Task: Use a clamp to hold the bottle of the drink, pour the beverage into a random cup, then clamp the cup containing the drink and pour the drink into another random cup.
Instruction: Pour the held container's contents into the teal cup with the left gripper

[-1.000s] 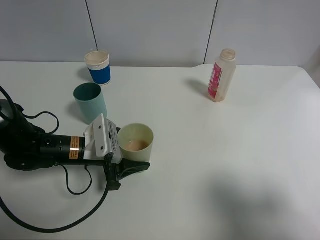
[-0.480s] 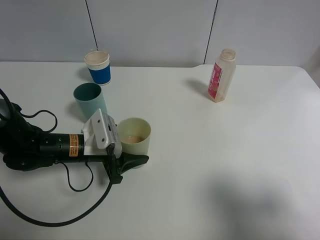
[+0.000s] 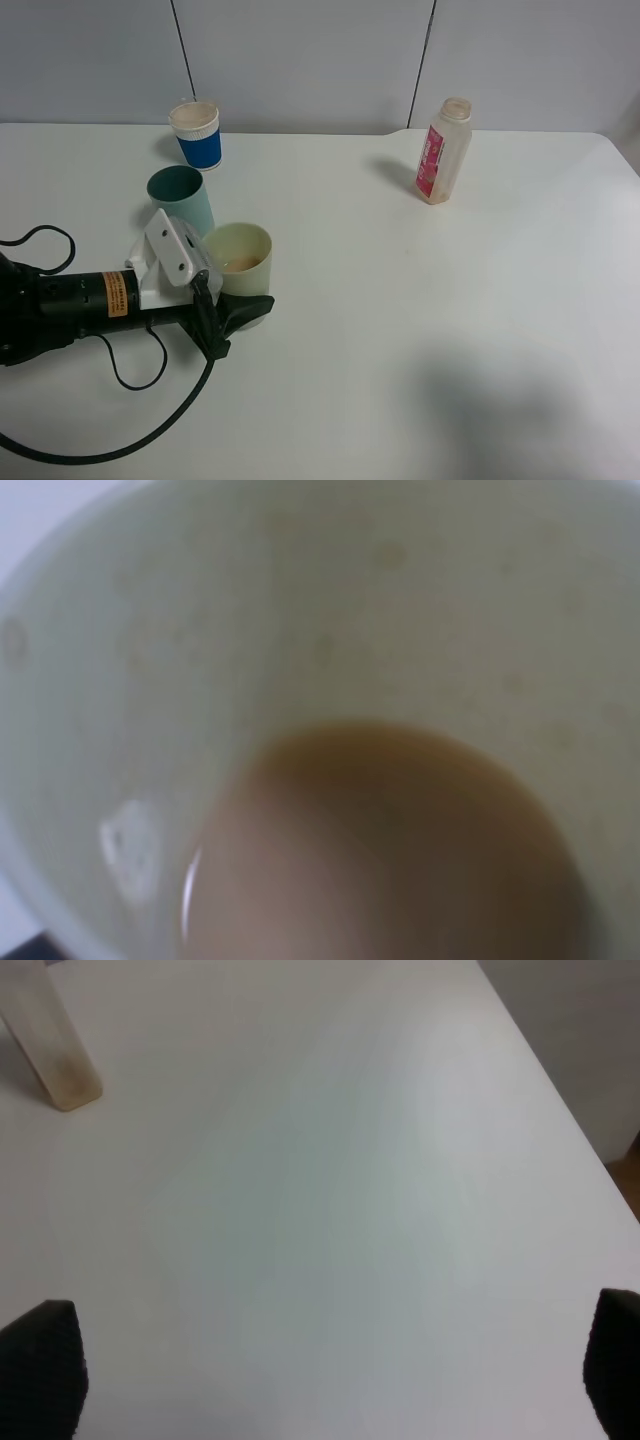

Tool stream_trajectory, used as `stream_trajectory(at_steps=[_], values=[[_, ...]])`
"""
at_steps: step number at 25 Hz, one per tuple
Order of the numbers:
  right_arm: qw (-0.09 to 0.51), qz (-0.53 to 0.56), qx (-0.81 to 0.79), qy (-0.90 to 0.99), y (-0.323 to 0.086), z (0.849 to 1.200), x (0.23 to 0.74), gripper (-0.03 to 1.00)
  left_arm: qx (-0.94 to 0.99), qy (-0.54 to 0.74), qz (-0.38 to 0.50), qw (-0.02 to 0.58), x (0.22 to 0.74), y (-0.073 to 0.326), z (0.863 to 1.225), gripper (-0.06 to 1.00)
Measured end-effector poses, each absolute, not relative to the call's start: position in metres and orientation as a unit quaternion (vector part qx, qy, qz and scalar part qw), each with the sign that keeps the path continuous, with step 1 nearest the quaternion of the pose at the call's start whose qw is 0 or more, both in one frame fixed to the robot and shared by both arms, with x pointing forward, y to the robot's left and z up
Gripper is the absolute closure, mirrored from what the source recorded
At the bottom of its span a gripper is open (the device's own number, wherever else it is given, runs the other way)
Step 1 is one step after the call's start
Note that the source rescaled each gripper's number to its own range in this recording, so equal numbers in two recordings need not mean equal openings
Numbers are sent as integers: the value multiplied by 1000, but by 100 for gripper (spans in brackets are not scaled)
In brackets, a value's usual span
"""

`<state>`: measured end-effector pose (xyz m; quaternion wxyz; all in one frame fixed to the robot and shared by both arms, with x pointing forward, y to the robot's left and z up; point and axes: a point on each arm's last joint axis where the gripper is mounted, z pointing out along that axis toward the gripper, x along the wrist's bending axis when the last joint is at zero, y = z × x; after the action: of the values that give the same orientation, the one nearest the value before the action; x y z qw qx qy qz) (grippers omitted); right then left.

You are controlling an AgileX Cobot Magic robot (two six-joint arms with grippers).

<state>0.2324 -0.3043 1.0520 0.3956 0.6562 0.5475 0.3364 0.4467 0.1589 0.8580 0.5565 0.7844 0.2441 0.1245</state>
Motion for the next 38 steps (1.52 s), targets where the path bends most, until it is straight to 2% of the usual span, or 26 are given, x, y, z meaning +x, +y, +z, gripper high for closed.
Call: stream_trajectory(at_steps=[13,24,38], values=[[396,336,656,548,-304,1052,232,-3,744,357,196,530,428,195,877,93],[396,336,656,548,-304,1052,232,-3,706,423,247,512,437,232,882,93],[396,336,656,548,-304,1052,232,-3,685,456,272,499,443,263,882,93]])
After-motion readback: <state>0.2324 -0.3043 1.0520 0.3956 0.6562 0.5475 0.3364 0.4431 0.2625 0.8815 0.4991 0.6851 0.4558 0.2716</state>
